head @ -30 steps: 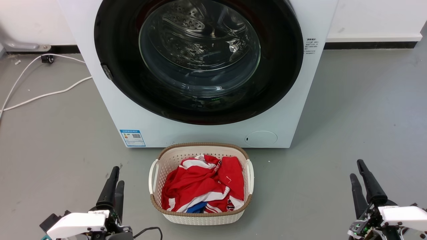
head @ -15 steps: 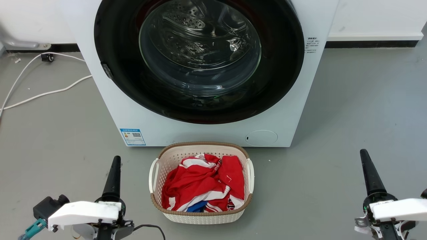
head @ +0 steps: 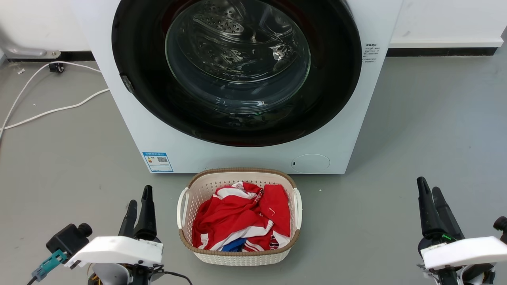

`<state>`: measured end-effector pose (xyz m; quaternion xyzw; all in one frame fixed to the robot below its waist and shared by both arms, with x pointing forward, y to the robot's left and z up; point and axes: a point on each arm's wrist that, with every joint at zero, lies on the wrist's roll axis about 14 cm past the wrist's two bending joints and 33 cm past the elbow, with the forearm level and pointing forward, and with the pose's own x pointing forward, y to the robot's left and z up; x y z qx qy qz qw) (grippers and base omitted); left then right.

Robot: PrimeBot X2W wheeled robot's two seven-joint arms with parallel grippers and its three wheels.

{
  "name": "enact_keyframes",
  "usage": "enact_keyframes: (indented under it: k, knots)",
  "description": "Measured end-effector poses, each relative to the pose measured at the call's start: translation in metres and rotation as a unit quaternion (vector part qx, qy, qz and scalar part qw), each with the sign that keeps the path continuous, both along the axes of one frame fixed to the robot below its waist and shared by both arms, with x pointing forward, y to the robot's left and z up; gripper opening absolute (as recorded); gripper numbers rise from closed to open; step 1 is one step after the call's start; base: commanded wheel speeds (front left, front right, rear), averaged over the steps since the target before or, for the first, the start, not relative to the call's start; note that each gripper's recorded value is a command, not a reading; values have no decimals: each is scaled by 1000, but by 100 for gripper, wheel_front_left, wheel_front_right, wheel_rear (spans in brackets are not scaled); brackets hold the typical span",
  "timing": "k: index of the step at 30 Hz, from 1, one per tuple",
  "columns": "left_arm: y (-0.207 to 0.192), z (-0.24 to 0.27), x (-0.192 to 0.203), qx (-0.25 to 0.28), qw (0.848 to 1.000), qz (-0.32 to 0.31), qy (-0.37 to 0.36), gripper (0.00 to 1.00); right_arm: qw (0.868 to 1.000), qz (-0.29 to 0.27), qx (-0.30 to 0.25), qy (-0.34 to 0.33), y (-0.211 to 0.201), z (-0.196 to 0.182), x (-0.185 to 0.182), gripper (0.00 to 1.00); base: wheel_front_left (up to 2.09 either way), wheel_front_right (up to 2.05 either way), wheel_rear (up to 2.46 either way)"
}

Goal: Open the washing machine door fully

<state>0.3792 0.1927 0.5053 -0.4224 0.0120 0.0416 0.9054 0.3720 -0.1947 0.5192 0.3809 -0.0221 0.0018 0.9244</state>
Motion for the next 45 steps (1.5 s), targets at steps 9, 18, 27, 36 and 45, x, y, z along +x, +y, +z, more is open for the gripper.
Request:
enact_keyframes:
  k: [9,18,27,36,45]
  knots:
    - [-3,2,-2,79,997,0,1,100,997,-3,-74,-4,0,1,-2,100,0,0,0]
    - [-6,7,-3,148,989,1,-5,100,992,-7,-126,-20,0,8,-5,100,0,0,0]
    - [-11,18,-3,195,980,0,-26,100,984,-10,-172,-37,2,16,-7,100,0,0,0]
    - [-13,20,-7,242,970,3,-35,100,975,-11,-215,-58,5,27,-8,100,0,0,0]
    - [-15,25,-8,282,958,5,-49,100,966,-15,-250,-72,6,32,-12,100,0,0,0]
